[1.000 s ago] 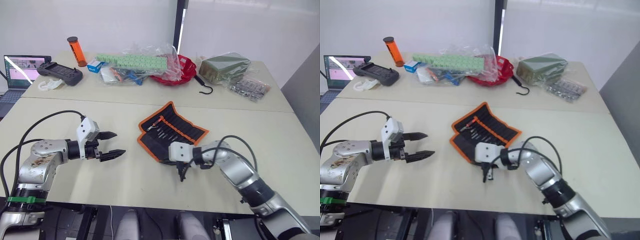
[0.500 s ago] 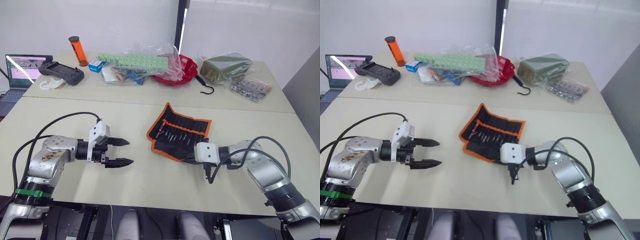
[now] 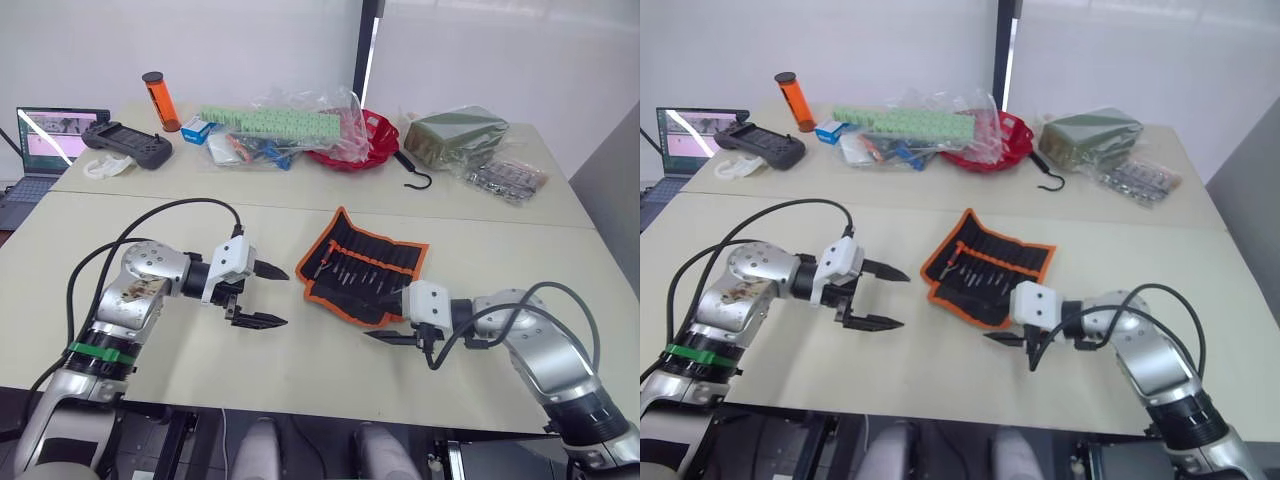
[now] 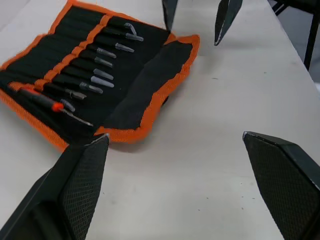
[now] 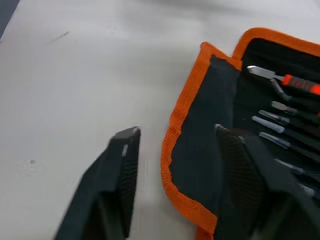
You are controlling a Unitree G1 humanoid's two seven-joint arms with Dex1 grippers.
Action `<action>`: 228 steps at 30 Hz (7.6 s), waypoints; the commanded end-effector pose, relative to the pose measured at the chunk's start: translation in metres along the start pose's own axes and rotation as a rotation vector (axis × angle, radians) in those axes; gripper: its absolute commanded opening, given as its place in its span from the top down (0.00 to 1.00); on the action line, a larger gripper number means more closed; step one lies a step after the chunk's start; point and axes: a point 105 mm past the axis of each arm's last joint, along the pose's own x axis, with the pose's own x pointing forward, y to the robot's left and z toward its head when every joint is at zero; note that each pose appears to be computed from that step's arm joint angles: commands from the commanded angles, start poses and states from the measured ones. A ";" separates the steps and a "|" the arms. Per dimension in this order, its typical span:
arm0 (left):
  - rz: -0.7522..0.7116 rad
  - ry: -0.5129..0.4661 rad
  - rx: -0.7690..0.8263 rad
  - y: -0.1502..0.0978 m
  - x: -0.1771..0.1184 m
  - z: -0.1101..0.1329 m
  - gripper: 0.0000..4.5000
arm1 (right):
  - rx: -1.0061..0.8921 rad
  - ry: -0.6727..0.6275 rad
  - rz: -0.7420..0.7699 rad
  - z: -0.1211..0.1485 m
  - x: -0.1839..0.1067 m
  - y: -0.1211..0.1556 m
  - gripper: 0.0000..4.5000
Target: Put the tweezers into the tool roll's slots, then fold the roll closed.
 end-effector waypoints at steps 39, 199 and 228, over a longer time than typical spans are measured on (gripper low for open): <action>-0.124 -0.002 0.553 0.024 0.051 0.003 0.99 | -0.042 0.002 -0.232 -0.012 0.006 0.007 1.00; 0.367 -0.058 -0.236 0.004 0.071 -0.042 0.99 | 0.448 -0.103 -0.548 -0.036 0.049 -0.011 1.00; 0.288 -0.304 -0.174 0.010 0.004 0.033 0.67 | 0.646 -0.319 -0.587 -0.001 -0.026 -0.015 0.74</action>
